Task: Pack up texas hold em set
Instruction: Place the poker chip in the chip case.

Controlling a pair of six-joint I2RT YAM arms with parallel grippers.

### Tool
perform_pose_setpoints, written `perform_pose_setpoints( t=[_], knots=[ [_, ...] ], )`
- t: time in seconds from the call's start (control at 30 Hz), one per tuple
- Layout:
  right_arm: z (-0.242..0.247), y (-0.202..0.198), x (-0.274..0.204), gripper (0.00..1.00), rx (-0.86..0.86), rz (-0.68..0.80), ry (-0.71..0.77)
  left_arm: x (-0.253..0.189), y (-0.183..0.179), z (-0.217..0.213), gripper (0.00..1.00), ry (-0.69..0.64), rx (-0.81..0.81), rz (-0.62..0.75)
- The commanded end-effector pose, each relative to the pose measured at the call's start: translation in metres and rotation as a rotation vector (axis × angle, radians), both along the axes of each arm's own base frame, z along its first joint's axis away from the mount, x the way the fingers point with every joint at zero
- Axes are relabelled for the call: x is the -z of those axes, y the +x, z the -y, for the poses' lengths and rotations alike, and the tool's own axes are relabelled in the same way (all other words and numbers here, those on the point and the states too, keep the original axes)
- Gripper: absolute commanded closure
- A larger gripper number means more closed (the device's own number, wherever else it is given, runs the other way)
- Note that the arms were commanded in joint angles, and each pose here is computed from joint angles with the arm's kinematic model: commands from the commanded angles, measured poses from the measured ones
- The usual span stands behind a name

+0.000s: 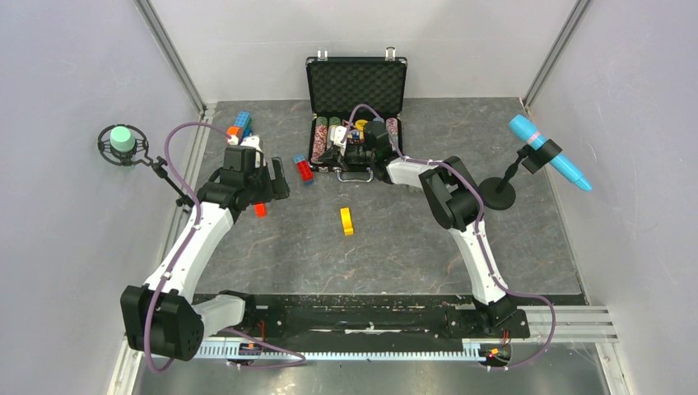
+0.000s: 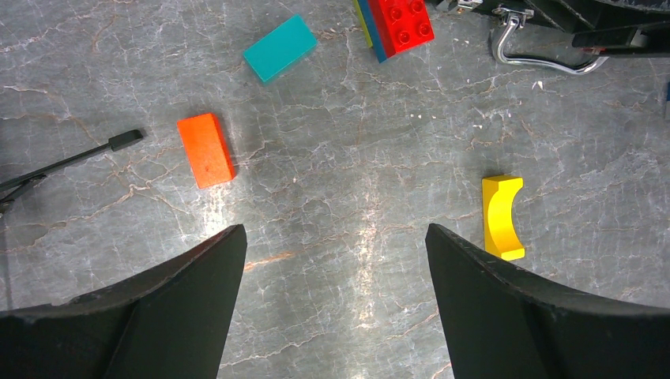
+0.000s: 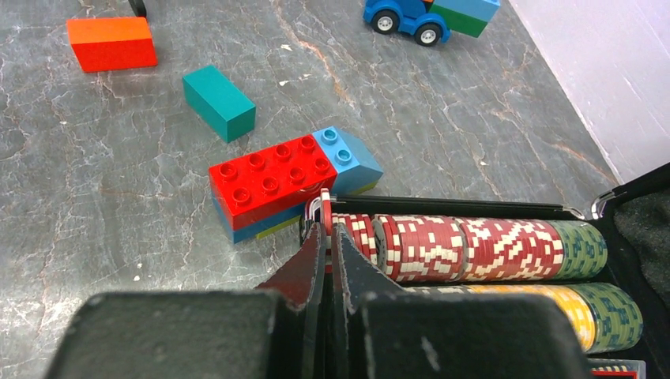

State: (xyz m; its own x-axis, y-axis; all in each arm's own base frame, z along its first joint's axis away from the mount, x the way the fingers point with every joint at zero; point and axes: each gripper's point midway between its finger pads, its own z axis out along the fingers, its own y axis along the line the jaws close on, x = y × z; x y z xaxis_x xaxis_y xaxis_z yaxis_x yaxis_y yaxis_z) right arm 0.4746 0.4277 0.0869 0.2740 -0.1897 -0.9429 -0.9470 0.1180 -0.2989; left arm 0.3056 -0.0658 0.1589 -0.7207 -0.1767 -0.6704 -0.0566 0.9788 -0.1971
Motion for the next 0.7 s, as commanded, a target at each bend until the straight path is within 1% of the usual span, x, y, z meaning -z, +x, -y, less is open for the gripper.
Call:
perform_pose_setpoints(
  t=[0.0, 0.2, 0.67],
  knots=[
    [-0.004, 0.013, -0.039, 1.00, 0.019, 0.091, 0.076, -0.001, 0.005, -0.003, 0.10, 0.045, 0.046, 0.026],
    [-0.005, 0.014, -0.034, 1.00, 0.019, 0.080, 0.069, -0.001, 0.005, -0.003, 0.10, 0.047, 0.044, 0.024],
    [0.000, 0.022, -0.012, 1.00, 0.042, 0.080, -0.031, -0.001, 0.006, -0.003, 0.10, 0.046, 0.048, 0.023]
  ],
)
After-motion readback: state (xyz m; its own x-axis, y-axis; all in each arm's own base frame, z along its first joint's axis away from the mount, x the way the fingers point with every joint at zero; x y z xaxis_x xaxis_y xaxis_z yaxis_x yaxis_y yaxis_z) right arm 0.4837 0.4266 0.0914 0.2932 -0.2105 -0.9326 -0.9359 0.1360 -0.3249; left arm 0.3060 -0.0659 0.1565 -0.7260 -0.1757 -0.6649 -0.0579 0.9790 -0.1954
